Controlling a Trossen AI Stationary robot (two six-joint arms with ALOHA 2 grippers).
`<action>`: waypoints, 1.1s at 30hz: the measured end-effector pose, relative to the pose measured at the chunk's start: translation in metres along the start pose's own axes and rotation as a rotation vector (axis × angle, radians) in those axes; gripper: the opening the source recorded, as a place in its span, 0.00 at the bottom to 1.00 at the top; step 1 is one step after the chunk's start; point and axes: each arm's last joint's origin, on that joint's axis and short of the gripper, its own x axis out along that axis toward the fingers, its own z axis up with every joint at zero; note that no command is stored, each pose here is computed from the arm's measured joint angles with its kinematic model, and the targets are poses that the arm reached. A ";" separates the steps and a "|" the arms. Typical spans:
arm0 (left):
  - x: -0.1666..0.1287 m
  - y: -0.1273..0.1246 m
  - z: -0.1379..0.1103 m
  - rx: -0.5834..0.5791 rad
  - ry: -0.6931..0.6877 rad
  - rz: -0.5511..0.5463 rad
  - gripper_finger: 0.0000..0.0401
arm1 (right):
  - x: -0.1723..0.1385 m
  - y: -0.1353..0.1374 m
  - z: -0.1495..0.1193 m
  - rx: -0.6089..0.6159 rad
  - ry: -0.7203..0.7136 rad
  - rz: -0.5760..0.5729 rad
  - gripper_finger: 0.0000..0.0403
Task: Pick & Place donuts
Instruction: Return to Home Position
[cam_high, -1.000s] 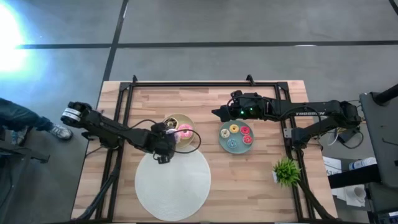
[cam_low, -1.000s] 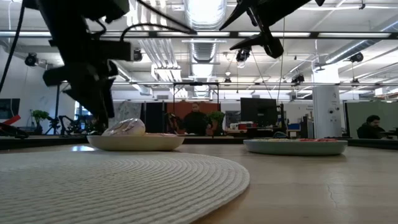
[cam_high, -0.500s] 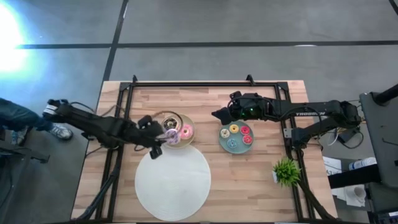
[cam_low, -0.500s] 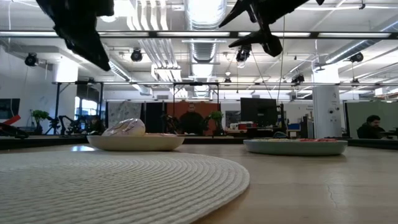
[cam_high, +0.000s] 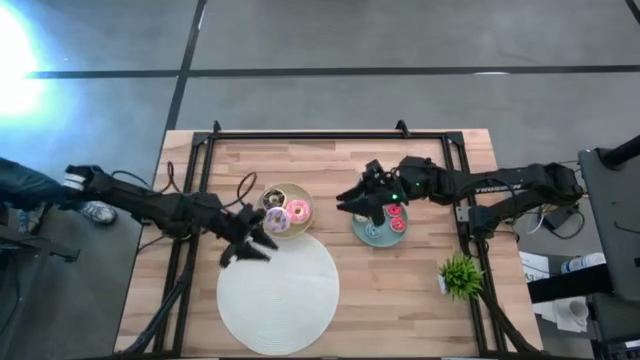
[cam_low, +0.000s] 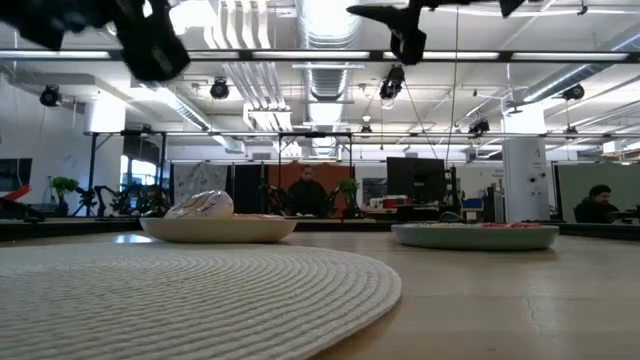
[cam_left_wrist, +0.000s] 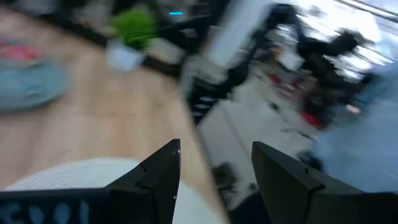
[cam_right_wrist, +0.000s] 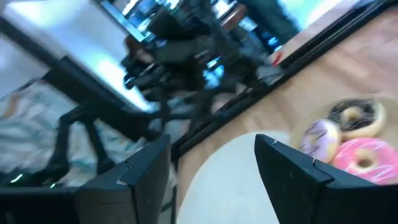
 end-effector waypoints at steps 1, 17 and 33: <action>-0.003 0.007 -0.004 -0.015 0.000 0.033 0.43 | -0.001 -0.006 -0.001 0.002 0.012 0.017 0.56; -0.057 0.029 -0.027 -0.015 -0.134 0.177 0.43 | -0.074 -0.054 -0.019 0.015 -0.222 -0.128 0.56; -0.078 0.042 -0.067 0.010 -0.247 0.126 0.43 | -0.127 -0.064 -0.067 -0.186 -0.242 0.067 0.56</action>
